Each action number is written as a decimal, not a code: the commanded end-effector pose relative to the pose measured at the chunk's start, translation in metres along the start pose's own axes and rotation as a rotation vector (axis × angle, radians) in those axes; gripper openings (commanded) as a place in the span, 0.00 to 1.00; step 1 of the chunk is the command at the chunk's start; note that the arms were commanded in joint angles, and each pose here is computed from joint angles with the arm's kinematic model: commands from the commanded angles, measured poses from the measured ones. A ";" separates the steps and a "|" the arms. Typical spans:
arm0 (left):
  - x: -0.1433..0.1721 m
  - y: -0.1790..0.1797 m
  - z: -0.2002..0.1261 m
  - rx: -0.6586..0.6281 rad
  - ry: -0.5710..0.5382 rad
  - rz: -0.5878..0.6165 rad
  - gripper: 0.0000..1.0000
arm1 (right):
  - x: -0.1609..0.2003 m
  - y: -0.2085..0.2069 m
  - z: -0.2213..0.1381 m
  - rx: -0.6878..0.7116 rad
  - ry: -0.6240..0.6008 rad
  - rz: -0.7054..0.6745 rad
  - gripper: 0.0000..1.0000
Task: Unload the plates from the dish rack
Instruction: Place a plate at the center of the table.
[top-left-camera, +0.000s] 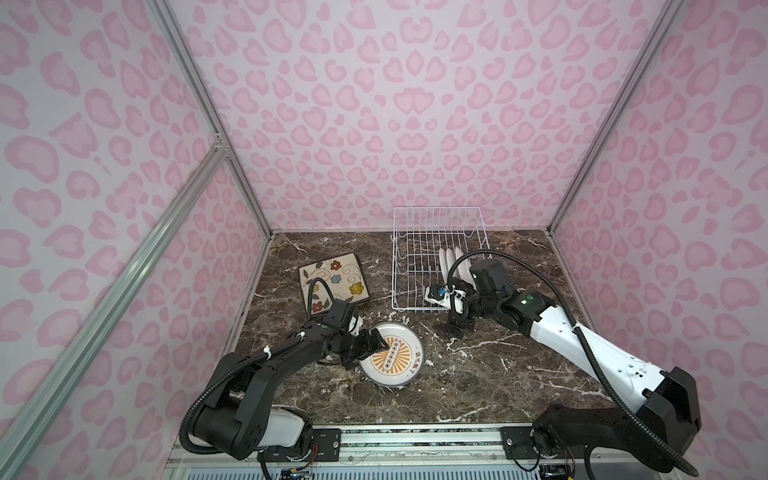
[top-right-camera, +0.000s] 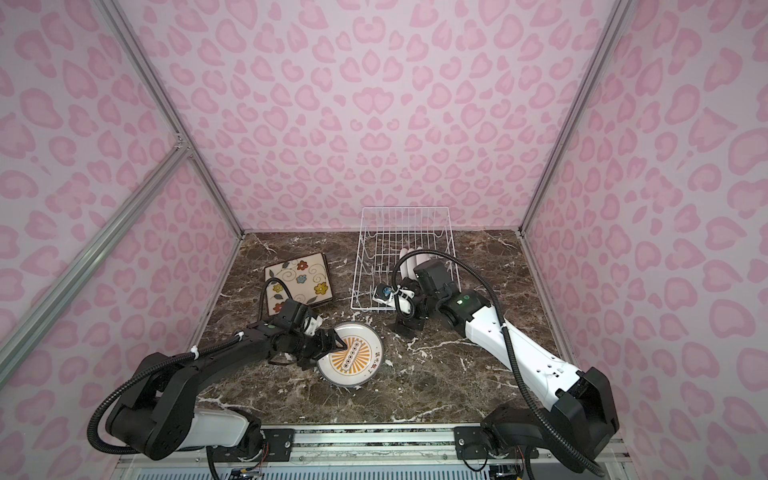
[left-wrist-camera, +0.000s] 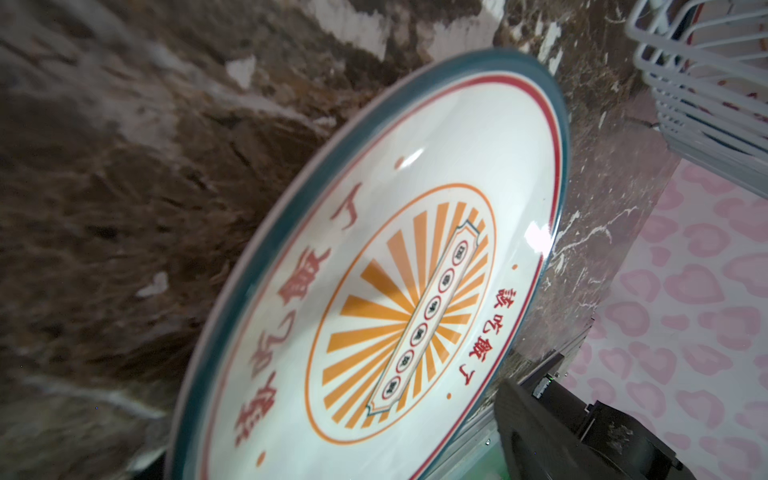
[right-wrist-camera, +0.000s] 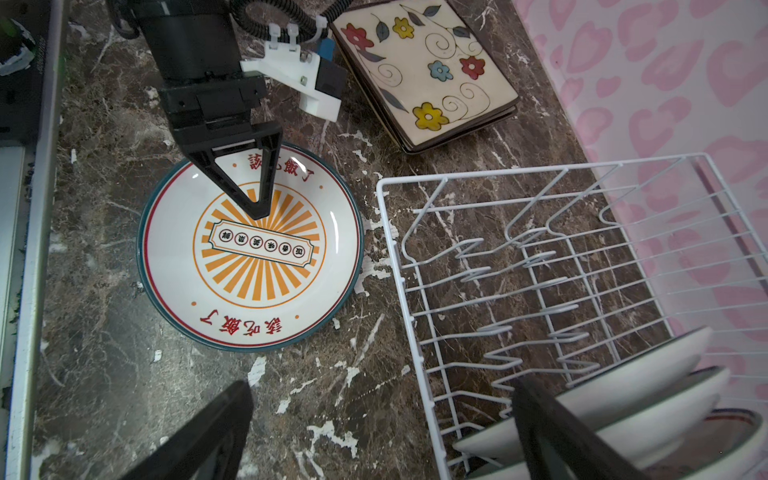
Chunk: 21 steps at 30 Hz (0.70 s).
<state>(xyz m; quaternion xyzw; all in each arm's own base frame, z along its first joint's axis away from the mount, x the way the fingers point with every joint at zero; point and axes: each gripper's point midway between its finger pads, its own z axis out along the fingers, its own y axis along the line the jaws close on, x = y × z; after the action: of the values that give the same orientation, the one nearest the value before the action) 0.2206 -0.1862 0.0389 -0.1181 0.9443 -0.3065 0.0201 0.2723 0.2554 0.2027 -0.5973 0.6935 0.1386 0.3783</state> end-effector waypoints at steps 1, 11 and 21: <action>0.001 0.010 -0.005 -0.088 -0.005 0.005 0.93 | -0.003 -0.007 0.001 0.030 -0.004 -0.017 0.99; -0.012 0.019 -0.034 -0.263 -0.077 0.009 1.00 | -0.003 -0.017 0.001 0.085 0.001 -0.027 0.99; -0.055 -0.061 -0.109 -0.210 -0.239 0.205 1.00 | -0.016 -0.042 -0.009 0.207 -0.044 0.042 0.99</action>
<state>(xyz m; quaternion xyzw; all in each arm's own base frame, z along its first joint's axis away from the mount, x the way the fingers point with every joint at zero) 0.2689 -0.1605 0.1332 -0.0981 0.9676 -0.1960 0.1251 0.2952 0.2507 0.2190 -0.5708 0.6976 0.0938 0.4228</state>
